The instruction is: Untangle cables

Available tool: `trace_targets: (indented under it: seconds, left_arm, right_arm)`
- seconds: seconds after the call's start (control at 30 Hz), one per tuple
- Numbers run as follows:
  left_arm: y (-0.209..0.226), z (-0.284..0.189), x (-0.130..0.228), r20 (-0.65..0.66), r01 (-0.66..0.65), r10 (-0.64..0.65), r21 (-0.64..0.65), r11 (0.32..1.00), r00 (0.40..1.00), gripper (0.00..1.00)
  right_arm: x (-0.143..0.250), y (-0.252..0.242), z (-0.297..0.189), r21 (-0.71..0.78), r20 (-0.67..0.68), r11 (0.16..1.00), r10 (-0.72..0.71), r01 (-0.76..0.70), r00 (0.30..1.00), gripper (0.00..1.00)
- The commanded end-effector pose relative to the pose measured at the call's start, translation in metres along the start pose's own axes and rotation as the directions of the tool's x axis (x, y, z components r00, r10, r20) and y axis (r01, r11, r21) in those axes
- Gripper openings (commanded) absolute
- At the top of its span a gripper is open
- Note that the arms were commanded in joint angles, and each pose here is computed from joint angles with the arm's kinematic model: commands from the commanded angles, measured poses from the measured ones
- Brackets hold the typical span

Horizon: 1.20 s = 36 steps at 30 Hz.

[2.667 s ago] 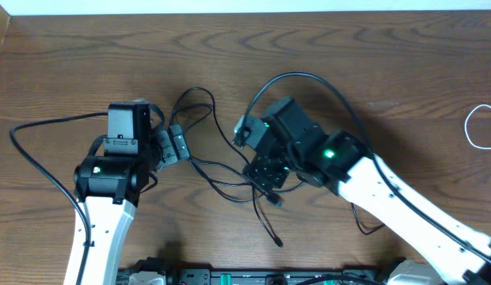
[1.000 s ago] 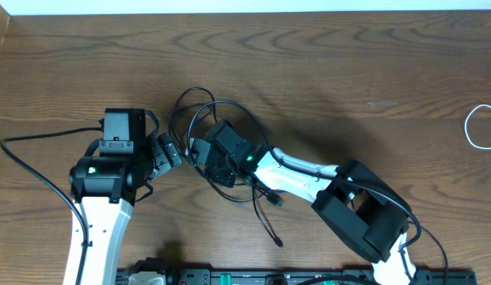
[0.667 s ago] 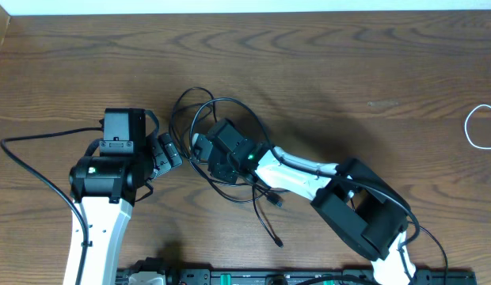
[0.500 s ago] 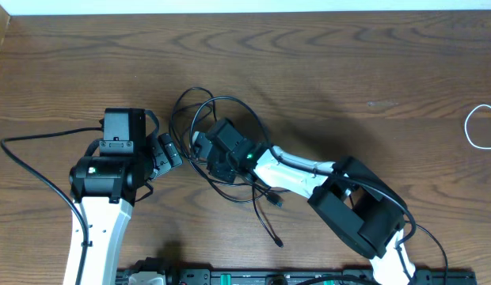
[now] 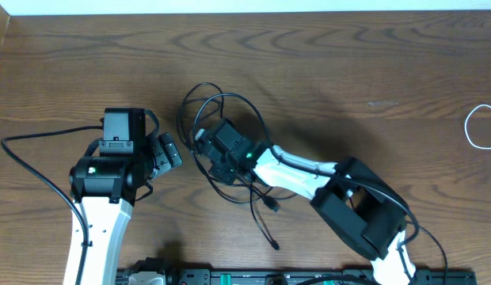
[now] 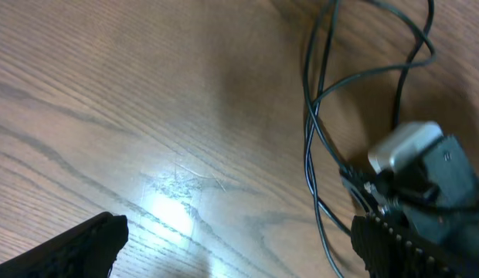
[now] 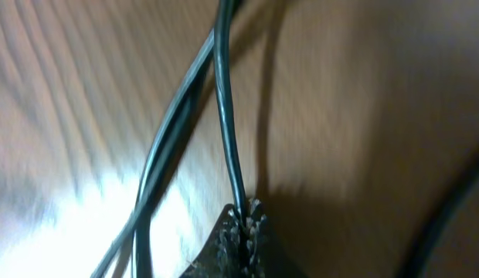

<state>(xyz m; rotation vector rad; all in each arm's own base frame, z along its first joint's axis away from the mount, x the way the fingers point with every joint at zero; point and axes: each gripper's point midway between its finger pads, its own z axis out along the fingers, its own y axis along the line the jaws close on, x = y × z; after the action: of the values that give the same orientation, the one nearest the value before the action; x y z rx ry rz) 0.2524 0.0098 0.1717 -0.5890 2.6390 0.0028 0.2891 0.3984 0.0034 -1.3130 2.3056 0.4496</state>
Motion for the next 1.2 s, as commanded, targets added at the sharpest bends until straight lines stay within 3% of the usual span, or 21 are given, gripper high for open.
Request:
trace_targets:
  seconds: [0.0, 0.23, 0.53, 0.63, 0.8, 0.93, 1.07, 1.17]
  left_arm:
    - [0.000, -0.002, -0.003, 0.014, -0.019, 0.019, 0.006, 1.000, 1.000, 0.98]
    - [0.000, -0.002, -0.003, 0.014, -0.020, 0.020, 0.006, 1.000, 1.000, 0.98]
    - [0.000, -0.002, -0.002, 0.011, -0.020, 0.019, 0.008, 1.000, 1.000, 0.98]
    - [-0.007, -0.002, 0.002, -0.012, -0.020, 0.021, 0.050, 0.999, 1.000, 0.98]
    - [-0.041, -0.007, 0.016, -0.084, -0.038, 0.060, 0.243, 0.969, 0.995, 0.98]
    - [-0.076, -0.020, 0.031, -0.088, -0.180, 0.248, 0.470, 0.864, 0.965, 0.98]
    - [-0.105, -0.041, 0.047, 0.013, -0.338, 0.445, 0.669, 0.662, 0.896, 0.98]
    - [-0.121, -0.058, 0.054, 0.107, -0.400, 0.511, 0.763, 0.507, 0.853, 0.98]
  right_arm:
    - [-0.008, -0.001, -0.032, 0.024, 0.016, 0.999, 0.041, -0.041, 0.999, 0.01]
    - [-0.071, -0.009, -0.166, 0.150, 0.261, 0.988, -0.011, -0.029, 0.965, 0.01]
    - [-0.103, -0.022, -0.339, 0.322, 0.584, 0.935, -0.070, -0.151, 0.809, 0.01]
    - [-0.101, -0.022, -0.376, 0.340, 0.643, 0.922, -0.083, -0.187, 0.761, 0.01]
    - [-0.098, -0.019, -0.401, 0.334, 0.682, 0.922, -0.091, -0.198, 0.726, 0.01]
    - [-0.097, -0.017, -0.408, 0.331, 0.693, 0.922, -0.093, -0.200, 0.715, 0.01]
    - [-0.105, 0.006, -0.419, 0.245, 0.734, 0.963, -0.106, -0.116, 0.671, 0.01]
    - [-0.111, 0.034, -0.432, 0.153, 0.776, 0.988, -0.117, -0.006, 0.619, 0.01]
